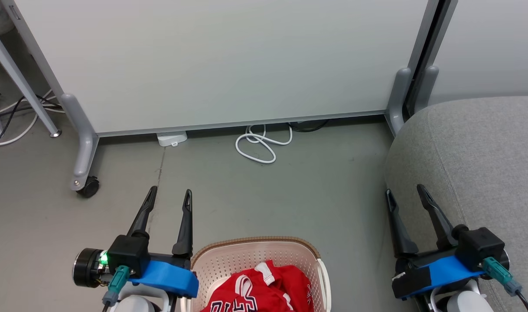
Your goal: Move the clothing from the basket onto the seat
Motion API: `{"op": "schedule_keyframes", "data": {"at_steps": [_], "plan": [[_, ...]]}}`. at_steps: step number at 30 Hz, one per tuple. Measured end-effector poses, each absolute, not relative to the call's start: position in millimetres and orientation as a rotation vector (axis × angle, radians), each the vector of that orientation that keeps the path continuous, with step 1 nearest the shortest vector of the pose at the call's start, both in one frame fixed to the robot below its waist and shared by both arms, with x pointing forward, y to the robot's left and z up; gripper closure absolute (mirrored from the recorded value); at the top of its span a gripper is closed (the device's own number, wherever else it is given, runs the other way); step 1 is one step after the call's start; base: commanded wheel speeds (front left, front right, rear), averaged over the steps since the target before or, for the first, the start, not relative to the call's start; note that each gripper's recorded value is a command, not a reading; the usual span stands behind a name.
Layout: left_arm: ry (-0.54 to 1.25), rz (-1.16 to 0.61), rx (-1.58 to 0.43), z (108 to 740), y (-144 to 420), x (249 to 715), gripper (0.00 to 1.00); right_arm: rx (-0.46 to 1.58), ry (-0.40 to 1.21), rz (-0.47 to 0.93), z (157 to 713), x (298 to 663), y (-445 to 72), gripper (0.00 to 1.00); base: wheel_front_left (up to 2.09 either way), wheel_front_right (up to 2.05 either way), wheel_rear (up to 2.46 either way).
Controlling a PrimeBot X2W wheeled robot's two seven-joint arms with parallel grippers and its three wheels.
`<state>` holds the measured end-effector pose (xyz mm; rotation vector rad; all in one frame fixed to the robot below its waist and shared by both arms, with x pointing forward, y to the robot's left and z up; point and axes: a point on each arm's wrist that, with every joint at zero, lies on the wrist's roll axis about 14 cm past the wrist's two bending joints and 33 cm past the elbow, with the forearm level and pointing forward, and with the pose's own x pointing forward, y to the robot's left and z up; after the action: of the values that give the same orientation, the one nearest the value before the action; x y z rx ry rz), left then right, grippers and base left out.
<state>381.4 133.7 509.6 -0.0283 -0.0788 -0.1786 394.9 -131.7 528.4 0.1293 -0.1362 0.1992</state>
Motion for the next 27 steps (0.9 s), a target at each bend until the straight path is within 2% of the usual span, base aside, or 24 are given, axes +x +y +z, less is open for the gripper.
{"op": "schedule_keyframes", "data": {"at_steps": [27], "plan": [[-0.056,-0.194,-0.036,502.4,129.1,383.8,0.00,0.179,-0.110,0.170,520.0,397.1,-139.3,0.00,0.00,0.00,0.00]]}}
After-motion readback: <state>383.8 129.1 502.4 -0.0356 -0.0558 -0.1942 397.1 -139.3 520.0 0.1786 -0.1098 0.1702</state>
